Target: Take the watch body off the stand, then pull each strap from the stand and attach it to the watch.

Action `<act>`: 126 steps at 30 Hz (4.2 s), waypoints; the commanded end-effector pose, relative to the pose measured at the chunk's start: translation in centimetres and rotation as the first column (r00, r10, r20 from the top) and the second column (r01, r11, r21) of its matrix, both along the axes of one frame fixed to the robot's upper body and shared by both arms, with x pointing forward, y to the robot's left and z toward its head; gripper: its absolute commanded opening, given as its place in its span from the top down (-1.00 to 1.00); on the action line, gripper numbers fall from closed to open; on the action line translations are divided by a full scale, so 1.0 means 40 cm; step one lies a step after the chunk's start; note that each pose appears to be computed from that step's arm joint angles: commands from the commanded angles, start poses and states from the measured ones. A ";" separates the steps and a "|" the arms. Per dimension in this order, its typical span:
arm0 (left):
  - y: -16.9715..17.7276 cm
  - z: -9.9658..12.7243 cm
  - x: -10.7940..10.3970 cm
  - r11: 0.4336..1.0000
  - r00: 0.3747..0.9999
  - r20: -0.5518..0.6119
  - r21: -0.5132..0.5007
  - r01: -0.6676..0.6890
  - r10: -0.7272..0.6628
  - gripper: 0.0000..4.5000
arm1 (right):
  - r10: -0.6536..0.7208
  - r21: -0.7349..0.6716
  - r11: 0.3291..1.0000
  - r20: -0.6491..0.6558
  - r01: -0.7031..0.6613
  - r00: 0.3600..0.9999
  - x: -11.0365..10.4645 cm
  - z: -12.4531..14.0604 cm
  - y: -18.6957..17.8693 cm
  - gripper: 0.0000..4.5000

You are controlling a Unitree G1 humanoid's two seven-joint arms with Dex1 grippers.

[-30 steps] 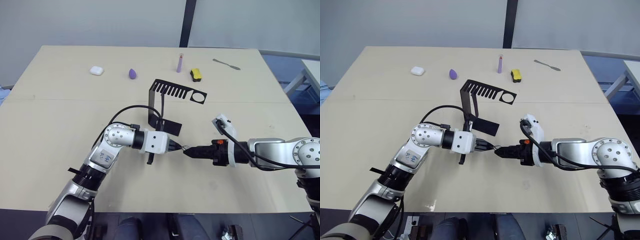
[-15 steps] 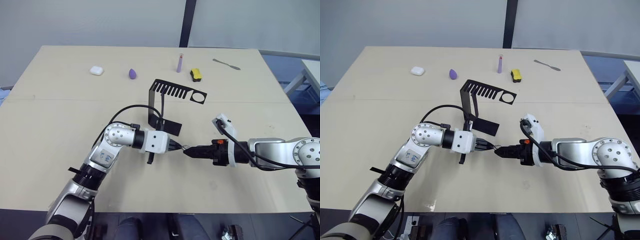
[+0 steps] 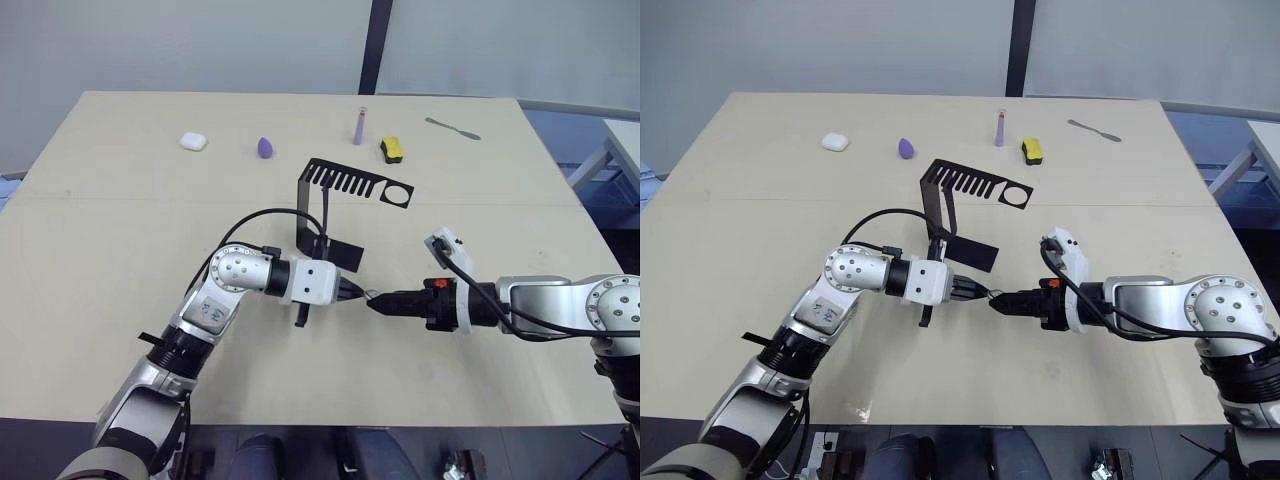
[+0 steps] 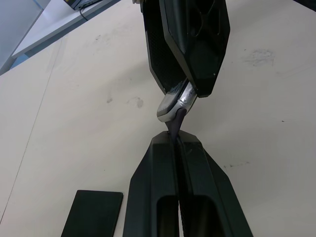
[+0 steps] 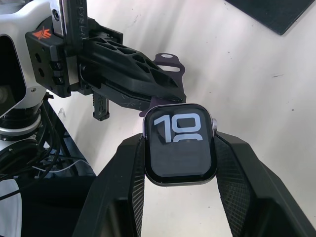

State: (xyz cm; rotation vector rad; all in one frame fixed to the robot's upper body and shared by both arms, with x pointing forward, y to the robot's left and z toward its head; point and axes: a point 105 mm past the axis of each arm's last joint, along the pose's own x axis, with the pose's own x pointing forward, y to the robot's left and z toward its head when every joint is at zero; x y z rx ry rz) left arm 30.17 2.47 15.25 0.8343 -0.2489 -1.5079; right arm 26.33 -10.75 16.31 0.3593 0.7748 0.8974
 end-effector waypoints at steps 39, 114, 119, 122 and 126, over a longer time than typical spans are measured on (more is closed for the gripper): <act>-0.044 0.040 -0.016 0.998 0.998 0.044 -0.040 0.053 -0.051 1.00 | 0.121 0.065 0.990 0.040 -0.124 0.992 -0.041 0.043 0.045 0.32; 0.303 0.014 -0.101 0.984 0.925 -0.357 0.160 -0.077 0.130 -1.00 | 0.694 -0.576 0.720 0.575 -0.387 0.433 -0.002 -0.113 0.078 0.10; 0.294 0.013 -0.096 0.987 0.926 -0.352 0.134 -0.094 0.136 -1.00 | 0.699 -0.592 0.714 0.572 -0.374 0.429 -0.007 -0.100 0.059 -0.93; 0.307 0.037 -0.066 0.978 0.899 -0.387 0.049 -0.202 0.205 -1.00 | 0.650 -0.557 0.758 0.603 -0.340 0.463 -0.026 -0.052 0.008 -0.97; 0.348 0.058 -0.072 0.953 0.849 -0.459 -0.016 -0.304 0.263 -1.00 | 0.512 -0.460 0.853 0.647 -0.247 0.565 -0.056 0.006 -0.092 -0.97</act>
